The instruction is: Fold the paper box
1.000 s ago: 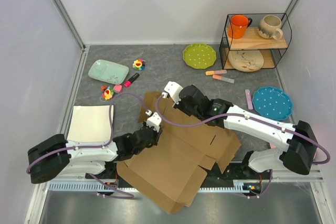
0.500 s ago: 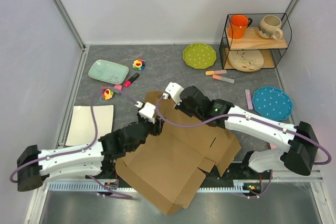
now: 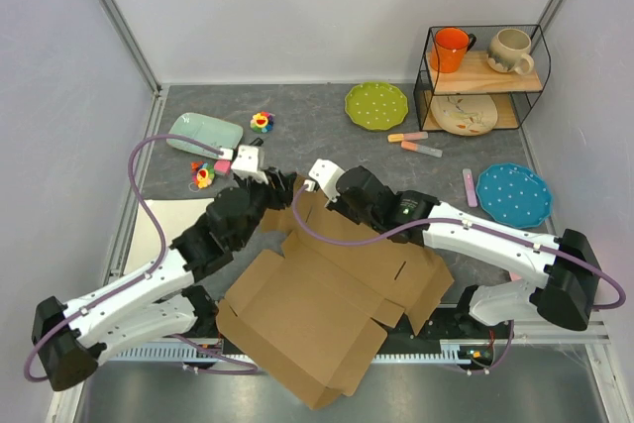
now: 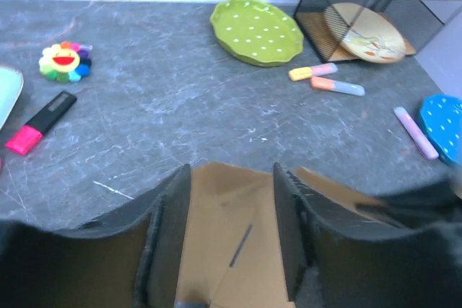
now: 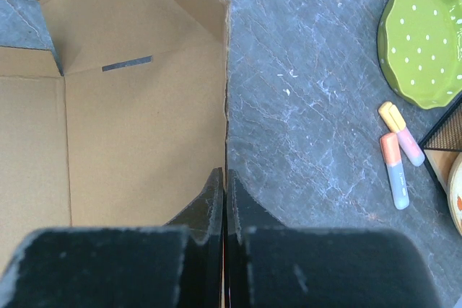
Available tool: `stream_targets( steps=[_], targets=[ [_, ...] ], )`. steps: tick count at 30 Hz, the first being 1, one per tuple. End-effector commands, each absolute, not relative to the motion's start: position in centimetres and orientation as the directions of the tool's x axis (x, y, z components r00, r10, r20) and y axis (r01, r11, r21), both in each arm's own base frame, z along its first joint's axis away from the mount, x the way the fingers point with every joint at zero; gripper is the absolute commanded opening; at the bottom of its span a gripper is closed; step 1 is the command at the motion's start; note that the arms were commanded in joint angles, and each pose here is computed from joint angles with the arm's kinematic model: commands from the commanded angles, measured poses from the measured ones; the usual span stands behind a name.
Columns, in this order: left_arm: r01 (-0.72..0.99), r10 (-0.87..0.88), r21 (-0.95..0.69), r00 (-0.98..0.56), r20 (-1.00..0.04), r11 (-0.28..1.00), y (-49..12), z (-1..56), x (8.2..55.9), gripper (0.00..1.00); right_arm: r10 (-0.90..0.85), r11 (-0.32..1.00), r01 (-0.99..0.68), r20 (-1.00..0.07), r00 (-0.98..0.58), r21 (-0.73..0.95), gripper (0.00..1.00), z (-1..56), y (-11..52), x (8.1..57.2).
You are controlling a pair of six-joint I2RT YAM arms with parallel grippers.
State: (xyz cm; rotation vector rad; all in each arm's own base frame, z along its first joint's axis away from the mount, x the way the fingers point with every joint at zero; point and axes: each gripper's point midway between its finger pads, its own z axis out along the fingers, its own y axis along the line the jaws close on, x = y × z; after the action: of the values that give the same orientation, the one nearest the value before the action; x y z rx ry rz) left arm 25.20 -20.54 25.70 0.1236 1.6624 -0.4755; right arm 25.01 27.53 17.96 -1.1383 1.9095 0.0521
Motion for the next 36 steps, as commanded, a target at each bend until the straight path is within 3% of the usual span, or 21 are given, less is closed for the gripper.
stream_targets(
  steps=[1,2,5,13,19,25,31,36],
  targets=[
    [0.365,-0.330,-0.403,-0.246,-0.911,0.839,-21.4,26.2,27.6,0.51,-0.667,0.593,-0.713,-0.724,-0.176,-0.373,0.00,18.7,28.2,24.7],
    [0.375,-0.345,-0.422,-0.257,-0.903,0.825,-21.6,26.5,28.2,0.39,-0.667,0.593,-0.713,-0.724,-0.175,-0.374,0.00,18.6,28.2,24.6],
    [0.386,-0.336,-0.440,-0.310,-0.890,0.811,-22.9,25.8,29.3,0.26,-0.665,0.594,-0.712,-0.727,-0.173,-0.373,0.00,18.5,28.3,24.5],
    [0.416,-0.343,-0.485,-0.373,-0.862,0.769,-24.9,24.5,29.6,0.22,-0.661,0.599,-0.708,-0.730,-0.174,-0.374,0.00,18.6,28.0,24.4],
    [0.415,-0.311,-0.555,-0.522,-0.794,0.721,-26.0,19.4,27.3,0.13,-0.663,0.602,-0.700,-0.729,-0.170,-0.384,0.00,18.8,27.9,24.6],
    [0.421,-0.273,-0.549,-0.555,-0.786,0.722,-25.6,17.6,26.0,0.10,-0.744,0.564,-0.639,-0.658,-0.119,-0.523,0.00,18.7,27.4,24.9],
    [0.360,-0.345,-0.505,-0.422,-0.838,0.785,-21.6,20.9,26.0,0.25,-0.818,0.514,-0.525,-0.572,-0.062,-0.678,0.00,19.5,26.3,25.8],
    [0.288,-0.404,-0.476,-0.277,-0.872,0.831,-17.3,24.0,25.6,0.53,-0.869,0.452,-0.421,-0.496,-0.007,-0.786,0.00,20.5,25.8,26.3]
  ],
)
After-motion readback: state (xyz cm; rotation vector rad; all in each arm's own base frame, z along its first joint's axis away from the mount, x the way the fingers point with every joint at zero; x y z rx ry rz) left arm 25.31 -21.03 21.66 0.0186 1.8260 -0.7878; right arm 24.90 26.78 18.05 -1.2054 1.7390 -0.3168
